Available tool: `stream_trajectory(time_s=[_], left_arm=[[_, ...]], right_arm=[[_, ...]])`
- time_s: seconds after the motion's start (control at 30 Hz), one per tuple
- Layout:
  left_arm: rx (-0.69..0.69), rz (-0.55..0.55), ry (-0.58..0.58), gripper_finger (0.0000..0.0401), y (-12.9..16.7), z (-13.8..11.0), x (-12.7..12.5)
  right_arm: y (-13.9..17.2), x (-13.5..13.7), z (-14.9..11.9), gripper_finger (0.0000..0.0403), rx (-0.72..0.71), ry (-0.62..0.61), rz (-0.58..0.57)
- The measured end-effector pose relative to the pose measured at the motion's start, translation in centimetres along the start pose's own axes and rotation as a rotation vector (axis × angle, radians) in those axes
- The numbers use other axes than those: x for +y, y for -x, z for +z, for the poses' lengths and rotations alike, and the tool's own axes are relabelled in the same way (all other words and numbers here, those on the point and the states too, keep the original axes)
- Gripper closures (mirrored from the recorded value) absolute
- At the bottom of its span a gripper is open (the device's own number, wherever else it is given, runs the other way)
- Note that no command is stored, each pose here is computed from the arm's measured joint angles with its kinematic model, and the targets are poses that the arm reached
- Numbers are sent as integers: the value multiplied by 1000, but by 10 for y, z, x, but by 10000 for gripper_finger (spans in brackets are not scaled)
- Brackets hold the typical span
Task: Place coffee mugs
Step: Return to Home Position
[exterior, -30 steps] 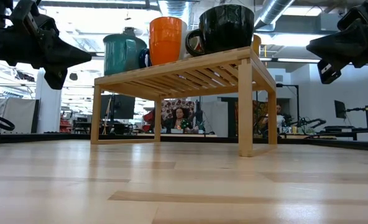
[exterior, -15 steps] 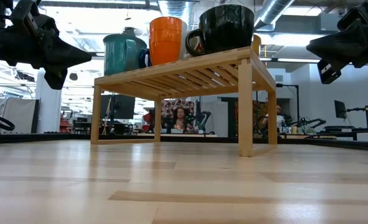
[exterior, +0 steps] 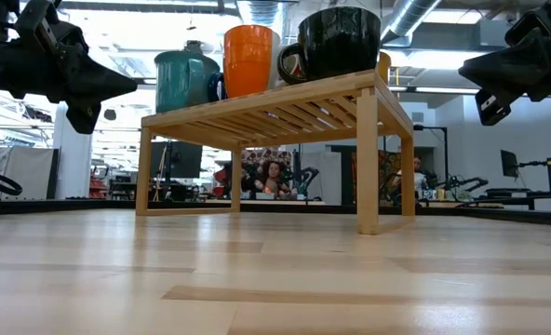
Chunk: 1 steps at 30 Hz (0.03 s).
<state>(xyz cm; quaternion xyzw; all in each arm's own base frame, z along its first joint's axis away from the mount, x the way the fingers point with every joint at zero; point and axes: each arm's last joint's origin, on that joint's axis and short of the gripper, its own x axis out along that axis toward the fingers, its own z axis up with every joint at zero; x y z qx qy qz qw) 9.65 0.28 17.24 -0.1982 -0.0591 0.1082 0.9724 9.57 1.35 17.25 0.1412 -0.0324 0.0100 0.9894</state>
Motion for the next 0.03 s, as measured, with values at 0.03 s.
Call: stream_trajectory(time_s=[0.03], left_arm=[[0,0,0,401,0,0,0]], right_arm=[[0,0,0,339,0,0,0]])
